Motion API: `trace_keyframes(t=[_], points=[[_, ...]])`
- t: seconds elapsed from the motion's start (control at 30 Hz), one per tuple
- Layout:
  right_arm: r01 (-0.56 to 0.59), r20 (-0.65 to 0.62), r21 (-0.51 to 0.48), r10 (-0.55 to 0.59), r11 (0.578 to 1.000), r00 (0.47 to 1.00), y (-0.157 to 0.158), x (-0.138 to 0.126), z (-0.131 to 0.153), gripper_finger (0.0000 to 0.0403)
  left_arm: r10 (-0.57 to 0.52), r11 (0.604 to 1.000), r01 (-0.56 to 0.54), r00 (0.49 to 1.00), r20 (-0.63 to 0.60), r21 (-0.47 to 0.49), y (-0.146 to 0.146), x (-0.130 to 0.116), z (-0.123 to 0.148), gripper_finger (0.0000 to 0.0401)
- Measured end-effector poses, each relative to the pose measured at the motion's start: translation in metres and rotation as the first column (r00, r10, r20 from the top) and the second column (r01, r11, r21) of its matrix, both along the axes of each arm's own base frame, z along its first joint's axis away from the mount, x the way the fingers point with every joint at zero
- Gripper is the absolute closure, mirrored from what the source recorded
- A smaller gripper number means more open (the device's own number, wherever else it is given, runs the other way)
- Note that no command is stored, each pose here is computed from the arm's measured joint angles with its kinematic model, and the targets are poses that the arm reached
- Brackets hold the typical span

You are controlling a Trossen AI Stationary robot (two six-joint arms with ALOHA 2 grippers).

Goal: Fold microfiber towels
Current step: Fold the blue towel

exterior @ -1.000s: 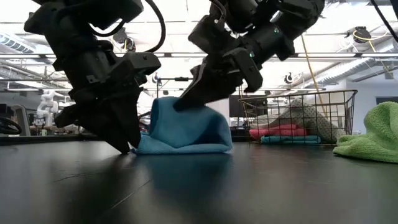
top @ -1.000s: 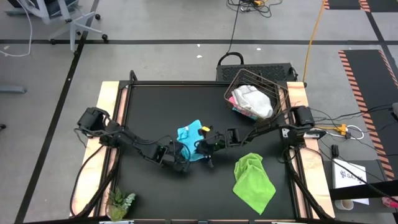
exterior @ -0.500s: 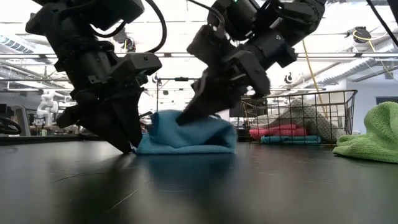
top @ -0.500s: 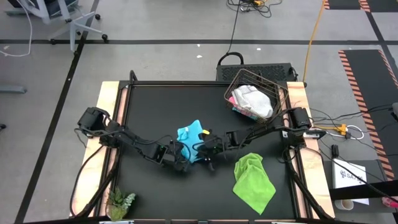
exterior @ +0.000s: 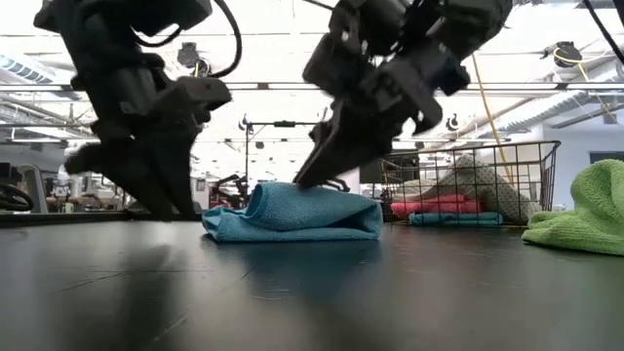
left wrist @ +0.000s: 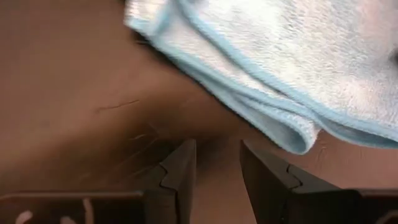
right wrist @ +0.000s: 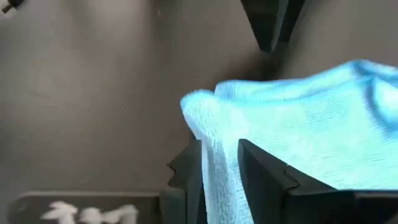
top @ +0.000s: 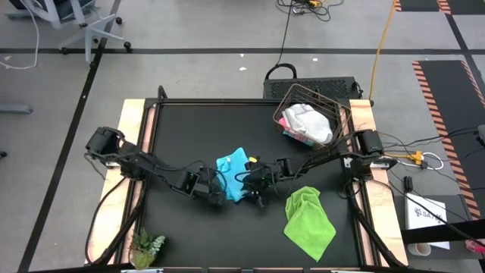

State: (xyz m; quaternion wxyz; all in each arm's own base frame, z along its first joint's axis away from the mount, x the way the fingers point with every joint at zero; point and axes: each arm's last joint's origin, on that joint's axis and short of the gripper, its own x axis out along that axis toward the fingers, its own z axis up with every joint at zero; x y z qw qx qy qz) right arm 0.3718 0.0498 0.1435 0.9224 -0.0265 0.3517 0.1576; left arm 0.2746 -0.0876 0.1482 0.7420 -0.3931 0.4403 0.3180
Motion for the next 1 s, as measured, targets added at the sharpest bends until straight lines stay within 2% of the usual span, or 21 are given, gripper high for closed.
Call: trace_keyframes(t=[0.13,0.3,0.37,0.5,0.63,0.8,1.0], points=[[-0.01,0.05,-0.008,0.011,1.0,0.999,-0.001,-0.006,0.025,0.029,0.049,0.998,-0.049,0.999,-0.001,0.028,0.011,-0.006,0.013,0.0275],[-0.035,0.105,-0.044,0.04,0.998,0.994,-0.002,-0.014,0.05,0.0291,0.043,0.997,-0.055,0.979,0.197,0.061,0.024,0.011,0.028,0.0275],[-0.031,0.089,-0.053,0.035,0.998,0.995,-0.003,-0.018,0.048,0.03,0.028,0.995,-0.054,0.956,0.292,0.079,0.029,0.021,0.034,0.0275],[-0.014,0.017,-0.075,0.016,0.997,1.0,-0.006,-0.026,0.03,0.0324,0.018,0.99,-0.069,0.929,0.37,0.126,0.043,0.031,0.039,0.0275],[0.005,-0.041,-0.067,-0.008,0.998,0.999,-0.008,-0.036,0.012,0.0355,0.029,0.989,-0.078,0.937,0.348,0.126,0.052,0.034,0.034,0.0275],[0.07,0.015,-0.103,-0.069,0.992,0.998,-0.011,-0.04,0.006,0.0396,0.027,0.995,-0.054,0.957,0.29,0.086,0.051,0.041,0.014,0.0275],[0.094,0.024,-0.072,-0.093,0.993,0.995,-0.011,-0.037,0.0,0.0398,0.039,0.998,-0.048,0.983,0.181,0.045,0.051,0.041,-0.013,0.0275]])
